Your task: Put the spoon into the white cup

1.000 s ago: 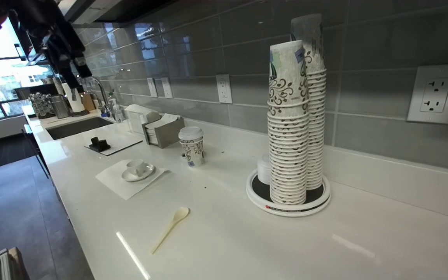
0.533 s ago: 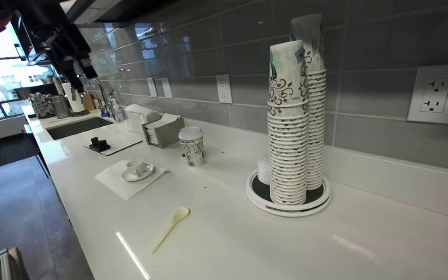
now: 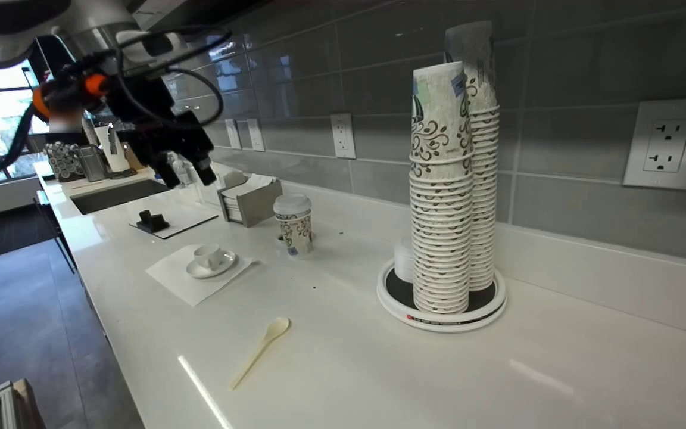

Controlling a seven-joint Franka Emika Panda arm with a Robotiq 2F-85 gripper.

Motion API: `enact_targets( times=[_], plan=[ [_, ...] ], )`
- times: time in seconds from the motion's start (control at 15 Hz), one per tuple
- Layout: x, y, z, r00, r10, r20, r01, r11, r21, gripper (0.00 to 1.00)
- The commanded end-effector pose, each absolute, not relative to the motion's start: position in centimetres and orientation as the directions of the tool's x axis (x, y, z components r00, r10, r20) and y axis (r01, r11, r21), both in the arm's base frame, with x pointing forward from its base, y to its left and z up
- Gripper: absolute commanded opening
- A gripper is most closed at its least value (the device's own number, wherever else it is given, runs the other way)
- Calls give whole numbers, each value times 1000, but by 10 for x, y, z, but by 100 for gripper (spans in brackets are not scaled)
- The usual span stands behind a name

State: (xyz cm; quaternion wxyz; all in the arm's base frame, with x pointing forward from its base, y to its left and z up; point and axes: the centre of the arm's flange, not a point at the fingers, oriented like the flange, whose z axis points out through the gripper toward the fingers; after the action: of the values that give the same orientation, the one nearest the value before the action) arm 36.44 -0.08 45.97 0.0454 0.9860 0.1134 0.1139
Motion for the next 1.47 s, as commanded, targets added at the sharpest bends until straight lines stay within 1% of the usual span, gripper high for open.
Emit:
enact_targets(
  times=[0.0, 0.13, 0.53, 0.8, 0.87, 1.33, 1.4],
  plan=[
    [362, -43, 398, 949, 208, 237, 205, -978, 39, 100],
    [360, -61, 366, 954, 187, 236, 189, -982, 14, 100],
    [367, -106, 309, 958, 101, 269, 116, -992, -39, 100],
    [363, -125, 273, 971, 91, 220, 102, -994, -38, 100],
    [378, -124, 302, 971, 88, 223, 98, -995, -33, 100],
    [381, -125, 299, 972, 94, 214, 102, -994, -26, 100],
    [382, -121, 298, 976, 94, 197, 97, -995, -5, 100]
  ],
)
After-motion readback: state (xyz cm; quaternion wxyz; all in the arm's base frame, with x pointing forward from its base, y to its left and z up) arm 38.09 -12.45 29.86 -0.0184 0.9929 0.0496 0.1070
